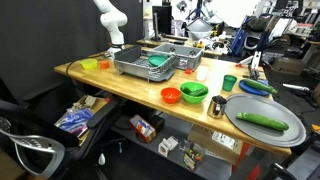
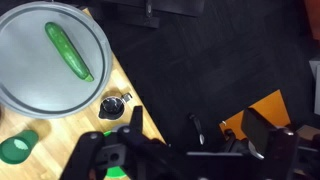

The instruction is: Remove the zucchini from the green bowl and put it on the plate

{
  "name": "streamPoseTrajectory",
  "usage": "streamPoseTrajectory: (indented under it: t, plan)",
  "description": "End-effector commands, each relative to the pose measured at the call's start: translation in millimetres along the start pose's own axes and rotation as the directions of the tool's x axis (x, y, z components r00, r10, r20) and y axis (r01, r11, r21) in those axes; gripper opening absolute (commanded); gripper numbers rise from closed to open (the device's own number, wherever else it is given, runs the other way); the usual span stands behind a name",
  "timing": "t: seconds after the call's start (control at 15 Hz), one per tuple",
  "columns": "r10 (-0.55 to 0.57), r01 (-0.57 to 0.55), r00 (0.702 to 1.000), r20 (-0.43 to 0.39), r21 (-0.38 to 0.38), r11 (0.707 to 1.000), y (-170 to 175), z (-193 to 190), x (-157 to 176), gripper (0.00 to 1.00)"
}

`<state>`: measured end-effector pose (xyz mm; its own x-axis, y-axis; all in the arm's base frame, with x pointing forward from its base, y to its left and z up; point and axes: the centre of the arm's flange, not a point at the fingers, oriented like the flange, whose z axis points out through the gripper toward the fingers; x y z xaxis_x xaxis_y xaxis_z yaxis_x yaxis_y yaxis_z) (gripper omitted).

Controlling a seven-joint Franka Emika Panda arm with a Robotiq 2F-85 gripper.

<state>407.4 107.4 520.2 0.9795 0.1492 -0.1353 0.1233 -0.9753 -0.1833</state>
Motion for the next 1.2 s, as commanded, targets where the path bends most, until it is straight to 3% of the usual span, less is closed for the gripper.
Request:
streamPoseTrajectory:
  t: [0.0, 0.73, 0.93, 1.13]
  plan:
    - [0.000, 0.000, 1.000, 0.000, 0.000, 1.000, 0, 0, 0, 1.00]
    - [0.023, -0.023, 1.000, 0.007, 0.003, 1.000, 0, 3, 6, 1.00]
    - [0.069, -0.070, 0.997, -0.024, -0.049, 0.996, 2, 17, 23, 1.00]
    - [0.118, -0.117, 0.993, 0.001, -0.110, 0.987, 4, 44, 48, 1.00]
